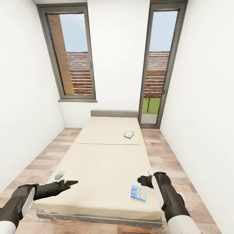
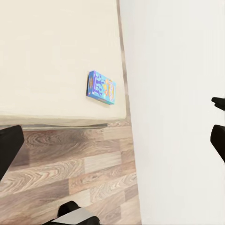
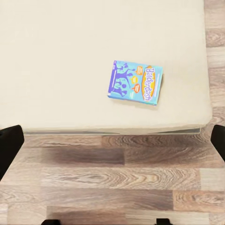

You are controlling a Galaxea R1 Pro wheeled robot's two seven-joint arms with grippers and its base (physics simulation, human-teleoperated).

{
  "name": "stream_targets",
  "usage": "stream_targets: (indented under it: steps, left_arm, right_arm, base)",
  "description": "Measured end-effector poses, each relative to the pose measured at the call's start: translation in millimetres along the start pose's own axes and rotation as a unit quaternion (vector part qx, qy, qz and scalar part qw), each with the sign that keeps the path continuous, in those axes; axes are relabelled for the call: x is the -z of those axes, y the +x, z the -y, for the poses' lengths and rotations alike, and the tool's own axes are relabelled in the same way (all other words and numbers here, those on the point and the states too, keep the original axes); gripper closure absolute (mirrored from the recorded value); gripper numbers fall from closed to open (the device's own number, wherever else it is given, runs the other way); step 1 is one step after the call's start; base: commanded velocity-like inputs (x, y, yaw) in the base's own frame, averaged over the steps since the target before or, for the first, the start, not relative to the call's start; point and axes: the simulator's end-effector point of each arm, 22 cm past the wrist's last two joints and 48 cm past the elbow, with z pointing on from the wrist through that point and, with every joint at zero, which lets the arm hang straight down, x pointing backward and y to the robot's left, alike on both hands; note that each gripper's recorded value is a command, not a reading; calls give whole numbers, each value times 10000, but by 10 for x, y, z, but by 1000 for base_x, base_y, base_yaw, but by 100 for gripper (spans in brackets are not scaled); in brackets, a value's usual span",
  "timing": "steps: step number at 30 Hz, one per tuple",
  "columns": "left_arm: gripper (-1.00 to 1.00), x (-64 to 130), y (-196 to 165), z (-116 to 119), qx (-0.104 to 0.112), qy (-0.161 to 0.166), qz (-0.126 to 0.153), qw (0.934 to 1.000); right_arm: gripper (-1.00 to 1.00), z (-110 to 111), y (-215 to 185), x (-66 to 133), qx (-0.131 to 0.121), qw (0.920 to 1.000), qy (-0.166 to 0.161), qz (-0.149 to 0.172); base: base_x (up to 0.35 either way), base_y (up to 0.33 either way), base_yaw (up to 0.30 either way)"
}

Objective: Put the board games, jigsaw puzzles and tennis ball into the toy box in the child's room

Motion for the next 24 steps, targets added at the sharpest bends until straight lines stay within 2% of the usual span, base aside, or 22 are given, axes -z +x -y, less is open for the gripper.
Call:
stream_targets:
  steps: [9, 16, 24]
  left_arm:
    - [-100, 30, -44, -3, 7, 10, 73, 10000]
    - [-100, 11, -35, 9, 5, 18, 64, 10000]
    - [-100, 8, -34, 10, 3, 20, 60, 10000]
  right_arm:
    - [-100, 48, -98, 54, -15, 10000, 12, 75]
    - [-100, 59, -309, 202, -19, 9993, 14, 375]
    - [-100, 65, -306, 209, -28, 9992, 17, 393]
  base:
    - [204, -196, 20]
    - [216, -218, 2]
    - [164, -202, 0]
